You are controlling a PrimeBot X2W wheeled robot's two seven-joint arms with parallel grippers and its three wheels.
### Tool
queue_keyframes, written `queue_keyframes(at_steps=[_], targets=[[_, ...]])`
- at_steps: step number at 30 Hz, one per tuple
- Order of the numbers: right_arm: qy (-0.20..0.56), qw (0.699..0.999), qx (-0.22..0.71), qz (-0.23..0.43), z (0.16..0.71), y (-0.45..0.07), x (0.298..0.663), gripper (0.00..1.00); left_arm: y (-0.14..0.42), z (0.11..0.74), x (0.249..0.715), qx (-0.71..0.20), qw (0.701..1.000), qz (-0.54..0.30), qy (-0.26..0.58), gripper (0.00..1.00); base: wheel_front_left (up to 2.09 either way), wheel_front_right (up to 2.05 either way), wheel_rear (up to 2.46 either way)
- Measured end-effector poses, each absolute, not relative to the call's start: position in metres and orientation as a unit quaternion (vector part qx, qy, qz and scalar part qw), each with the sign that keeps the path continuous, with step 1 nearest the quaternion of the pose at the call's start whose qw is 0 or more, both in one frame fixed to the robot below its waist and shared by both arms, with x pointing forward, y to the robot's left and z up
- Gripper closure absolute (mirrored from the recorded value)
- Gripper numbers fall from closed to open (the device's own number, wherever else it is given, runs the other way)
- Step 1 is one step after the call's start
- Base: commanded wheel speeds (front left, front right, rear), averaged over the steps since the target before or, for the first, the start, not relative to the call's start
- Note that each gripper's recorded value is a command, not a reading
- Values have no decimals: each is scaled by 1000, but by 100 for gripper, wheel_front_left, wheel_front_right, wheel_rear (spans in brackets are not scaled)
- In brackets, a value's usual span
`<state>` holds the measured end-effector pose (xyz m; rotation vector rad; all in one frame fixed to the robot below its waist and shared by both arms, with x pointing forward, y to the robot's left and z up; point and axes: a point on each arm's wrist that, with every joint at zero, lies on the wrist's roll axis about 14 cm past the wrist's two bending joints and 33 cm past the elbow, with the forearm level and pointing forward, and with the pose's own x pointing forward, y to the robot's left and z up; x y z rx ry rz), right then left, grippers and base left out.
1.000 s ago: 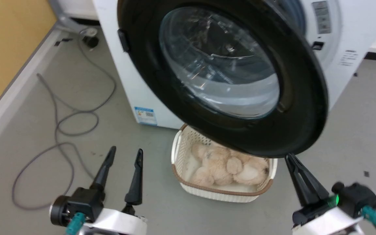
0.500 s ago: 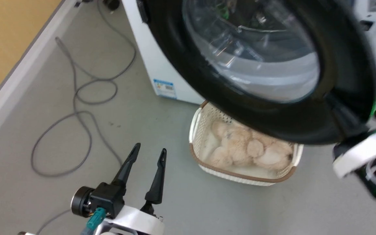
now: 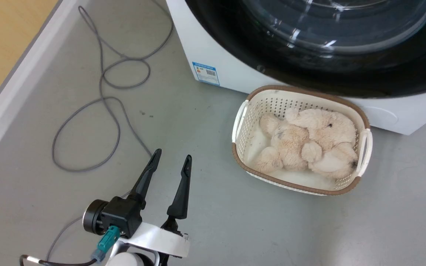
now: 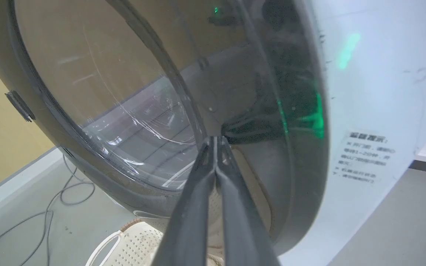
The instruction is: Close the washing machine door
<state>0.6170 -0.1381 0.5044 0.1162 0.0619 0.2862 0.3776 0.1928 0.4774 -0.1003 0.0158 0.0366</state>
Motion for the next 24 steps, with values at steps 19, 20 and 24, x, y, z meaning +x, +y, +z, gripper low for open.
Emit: queue_keyframes(at_steps=[19,20,24], targets=[[24,993,40,111,512,-159,637,100,191,486,394,-66,998,20,-11,0,0,0,0],[24,993,41,113,512,-158,637,100,190,487,395,-66,998,19,-12,0,0,0,0],[6,992,51,111,525,-159,633,100,190,490,396,-66,998,17,-18,0,0,0,0]])
